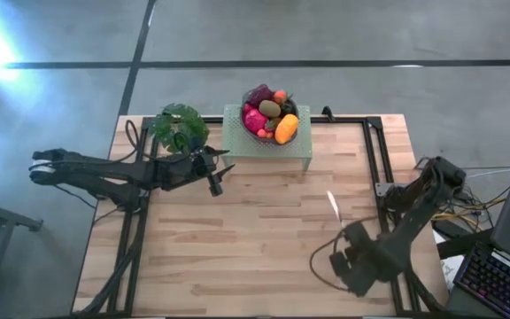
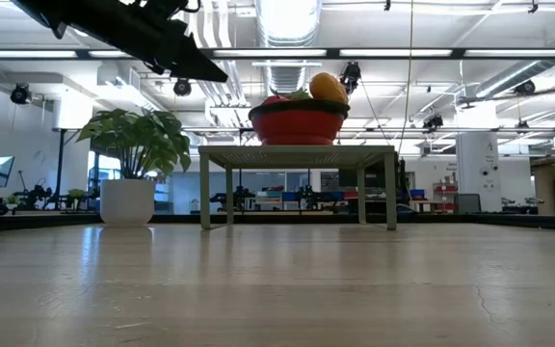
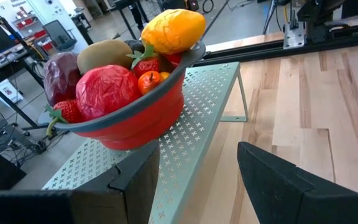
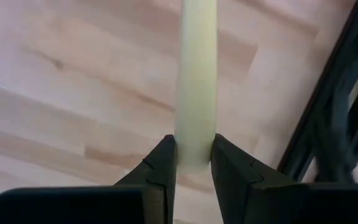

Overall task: Pick & Place Fruit
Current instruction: Put the yellow table knife on the shelf

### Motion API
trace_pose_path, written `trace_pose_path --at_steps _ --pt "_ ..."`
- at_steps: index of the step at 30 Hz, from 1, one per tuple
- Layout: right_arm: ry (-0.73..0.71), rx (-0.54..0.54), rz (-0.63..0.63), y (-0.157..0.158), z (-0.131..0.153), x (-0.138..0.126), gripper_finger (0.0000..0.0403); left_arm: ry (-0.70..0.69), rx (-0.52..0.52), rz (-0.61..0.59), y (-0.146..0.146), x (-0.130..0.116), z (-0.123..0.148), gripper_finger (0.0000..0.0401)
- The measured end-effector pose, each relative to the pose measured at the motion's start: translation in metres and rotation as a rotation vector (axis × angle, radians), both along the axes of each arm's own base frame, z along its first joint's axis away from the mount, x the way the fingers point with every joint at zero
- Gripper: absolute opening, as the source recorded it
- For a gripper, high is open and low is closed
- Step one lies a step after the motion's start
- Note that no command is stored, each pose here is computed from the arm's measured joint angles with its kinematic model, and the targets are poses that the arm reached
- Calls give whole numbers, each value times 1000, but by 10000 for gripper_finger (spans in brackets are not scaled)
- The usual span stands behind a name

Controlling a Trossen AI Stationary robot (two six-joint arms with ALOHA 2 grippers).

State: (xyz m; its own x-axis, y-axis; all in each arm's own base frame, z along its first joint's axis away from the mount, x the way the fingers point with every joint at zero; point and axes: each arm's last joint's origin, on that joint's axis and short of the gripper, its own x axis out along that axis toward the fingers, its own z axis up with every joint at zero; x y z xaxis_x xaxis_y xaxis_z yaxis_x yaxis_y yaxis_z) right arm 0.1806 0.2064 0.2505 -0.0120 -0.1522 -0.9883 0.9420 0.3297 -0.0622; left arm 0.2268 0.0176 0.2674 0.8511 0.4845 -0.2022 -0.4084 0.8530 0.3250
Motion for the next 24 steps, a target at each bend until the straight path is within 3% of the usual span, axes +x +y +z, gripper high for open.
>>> trace_pose_path --at_steps 12,24 --pt "-59 -5 29 -93 42 28 71 2 0 0 0 0 0 222" --pt "-58 84 -36 -178 54 44 70 2 0 0 0 0 0 222"
